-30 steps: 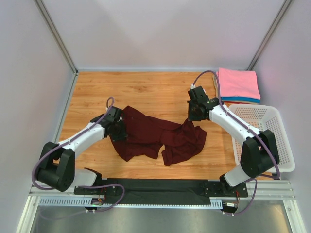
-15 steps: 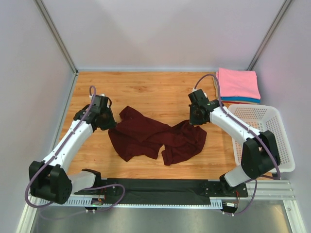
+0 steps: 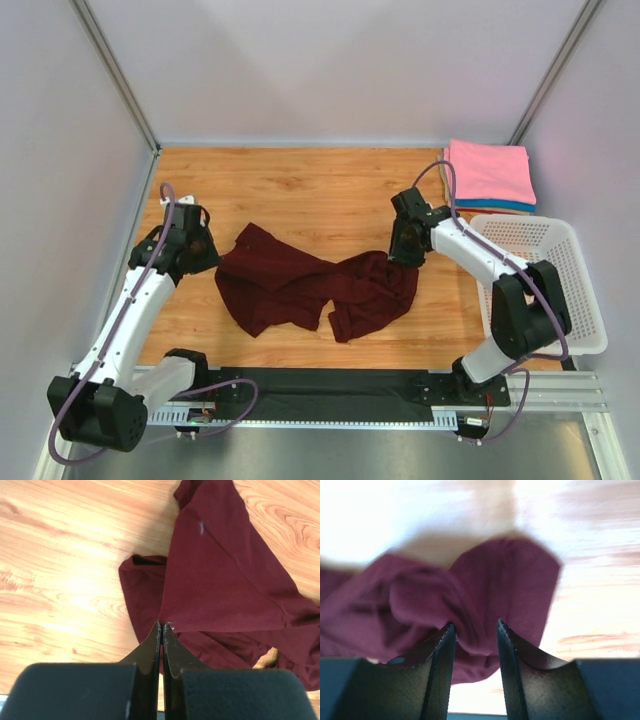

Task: Fold and stack the t-shirts
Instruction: Flatten the tshirt out

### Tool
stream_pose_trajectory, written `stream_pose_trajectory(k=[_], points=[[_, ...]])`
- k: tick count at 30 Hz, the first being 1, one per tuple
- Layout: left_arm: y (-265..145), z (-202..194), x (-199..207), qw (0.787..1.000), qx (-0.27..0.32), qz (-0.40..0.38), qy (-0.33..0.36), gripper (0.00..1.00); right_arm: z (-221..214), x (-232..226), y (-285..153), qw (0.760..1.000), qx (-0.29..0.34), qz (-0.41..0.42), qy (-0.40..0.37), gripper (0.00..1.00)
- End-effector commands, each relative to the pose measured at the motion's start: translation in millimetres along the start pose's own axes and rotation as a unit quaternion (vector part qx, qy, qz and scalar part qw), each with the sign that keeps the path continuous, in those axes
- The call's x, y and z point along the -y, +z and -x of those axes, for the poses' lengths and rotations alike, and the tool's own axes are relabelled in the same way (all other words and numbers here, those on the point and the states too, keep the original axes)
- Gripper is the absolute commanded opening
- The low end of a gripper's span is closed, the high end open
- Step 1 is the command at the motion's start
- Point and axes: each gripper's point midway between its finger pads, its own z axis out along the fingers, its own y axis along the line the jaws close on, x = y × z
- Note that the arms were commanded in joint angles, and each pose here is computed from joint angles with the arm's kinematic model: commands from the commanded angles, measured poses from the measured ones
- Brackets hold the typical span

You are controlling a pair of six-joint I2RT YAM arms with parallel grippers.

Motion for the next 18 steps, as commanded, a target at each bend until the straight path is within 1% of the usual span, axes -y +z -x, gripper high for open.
stream_pose_trajectory(k=[1,2,3,5,6,8,9,13,15,16,17,18], points=[[-1.5,1.0,-6.0,1.000,0.002,0.006,0.016,0.00,29.4,17.0,3.8,0.993,0.012,-0.052,0.105,0.40],[0.4,-3.8,-0.6,1.000,-0.008,-0.011,0.012,0.00,28.5,20.7,12.6,0.988,-0.003,-0.072,0.140,0.40],[-0.5,-6.0,3.8,1.000,-0.007,-0.026,0.007,0.00,37.2,18.7,10.8,0.984,-0.003,-0.075,0.159,0.39],[3.5,-13.1,13.3,0.998,-0.013,-0.062,-0.011,0.00,36.3,22.6,14.1,0.977,-0.028,-0.093,0.190,0.37],[3.5,-13.9,16.4,0.997,-0.012,-0.074,-0.013,0.00,38.3,15.6,19.0,0.977,-0.042,-0.084,0.191,0.37],[7.3,-19.0,21.1,0.996,-0.026,-0.088,-0.015,0.00,41.9,5.6,25.3,0.978,-0.049,-0.065,0.193,0.37],[12.0,-21.3,20.9,0.996,-0.034,-0.085,-0.014,0.00,41.7,2.6,29.3,0.977,-0.055,-0.060,0.196,0.37],[20.0,-25.2,17.4,0.995,-0.051,-0.080,-0.020,0.00,49.3,-4.2,31.1,0.980,-0.044,-0.039,0.192,0.38],[17.2,-20.9,15.5,0.996,-0.040,-0.076,-0.023,0.00,50.9,1.6,27.6,0.982,-0.037,-0.050,0.180,0.38],[15.3,-19.6,12.5,0.997,-0.037,-0.068,-0.023,0.00,54.6,4.1,23.8,0.982,-0.027,-0.055,0.176,0.37],[11.6,-10.8,7.2,0.998,-0.016,-0.052,-0.022,0.00,57.2,9.6,22.0,0.984,-0.018,-0.067,0.166,0.35],[8.8,-7.8,3.5,0.999,-0.010,-0.041,-0.021,0.00,58.9,12.0,21.2,0.984,-0.015,-0.069,0.166,0.29]])
